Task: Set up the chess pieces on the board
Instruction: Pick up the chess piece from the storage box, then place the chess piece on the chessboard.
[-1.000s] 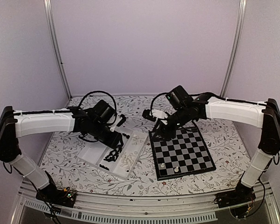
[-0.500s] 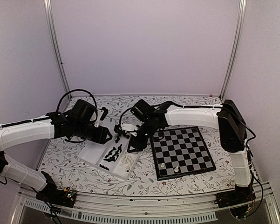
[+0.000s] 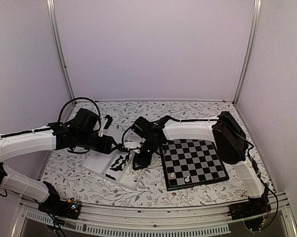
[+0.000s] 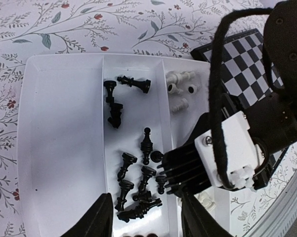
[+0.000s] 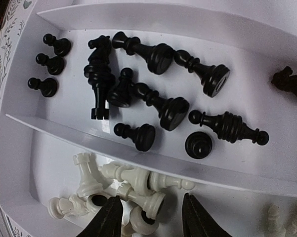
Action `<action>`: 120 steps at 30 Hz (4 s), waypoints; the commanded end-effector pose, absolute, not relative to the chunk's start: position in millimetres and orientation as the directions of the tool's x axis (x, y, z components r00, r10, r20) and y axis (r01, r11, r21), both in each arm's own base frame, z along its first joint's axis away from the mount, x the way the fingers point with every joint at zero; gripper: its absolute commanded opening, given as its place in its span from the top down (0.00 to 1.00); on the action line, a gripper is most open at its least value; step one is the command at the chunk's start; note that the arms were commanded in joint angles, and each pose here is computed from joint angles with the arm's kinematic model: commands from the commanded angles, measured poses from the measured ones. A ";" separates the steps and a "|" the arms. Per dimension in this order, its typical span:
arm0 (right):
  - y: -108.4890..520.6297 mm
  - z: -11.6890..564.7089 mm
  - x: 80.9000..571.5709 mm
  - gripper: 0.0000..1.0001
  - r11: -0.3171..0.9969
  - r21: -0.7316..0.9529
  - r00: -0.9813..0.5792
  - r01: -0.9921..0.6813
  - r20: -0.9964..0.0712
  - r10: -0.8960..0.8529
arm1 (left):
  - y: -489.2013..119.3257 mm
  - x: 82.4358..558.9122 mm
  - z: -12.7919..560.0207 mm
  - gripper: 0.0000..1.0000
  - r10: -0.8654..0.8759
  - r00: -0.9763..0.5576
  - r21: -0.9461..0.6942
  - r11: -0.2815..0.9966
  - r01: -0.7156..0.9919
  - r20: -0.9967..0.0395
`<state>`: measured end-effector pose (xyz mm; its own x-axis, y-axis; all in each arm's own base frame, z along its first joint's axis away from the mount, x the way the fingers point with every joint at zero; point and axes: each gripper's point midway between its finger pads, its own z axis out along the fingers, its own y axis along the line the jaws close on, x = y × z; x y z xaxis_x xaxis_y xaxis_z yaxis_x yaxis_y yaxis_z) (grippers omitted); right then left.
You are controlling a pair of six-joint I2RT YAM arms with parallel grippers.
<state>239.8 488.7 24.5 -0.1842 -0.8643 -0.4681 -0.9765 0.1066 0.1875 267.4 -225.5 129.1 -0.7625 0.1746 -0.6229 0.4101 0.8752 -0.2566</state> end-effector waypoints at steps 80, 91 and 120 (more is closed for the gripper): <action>474.6 136.4 218.3 0.85 -0.064 0.550 -0.368 -0.833 -0.636 -0.679 | -313.8 223.9 125.2 0.78 0.027 -0.862 -0.796 0.368 0.480 -0.507; 434.3 148.7 241.6 0.48 0.039 0.386 -0.306 -0.922 -0.661 -0.685 | -327.4 232.0 128.7 0.91 0.119 -0.851 -0.739 0.444 0.506 -0.511; 163.5 144.6 314.2 0.41 0.641 0.144 -0.509 -0.754 -0.745 -0.432 | -453.5 231.5 59.1 0.95 0.774 -0.583 -0.160 0.561 0.812 -0.248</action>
<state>304.5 164.6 131.0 -0.5593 -0.4415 -0.7016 -0.7496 0.6308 0.2005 239.3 -462.3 77.7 -0.6114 0.7108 -0.3477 0.7907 0.5664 -0.2326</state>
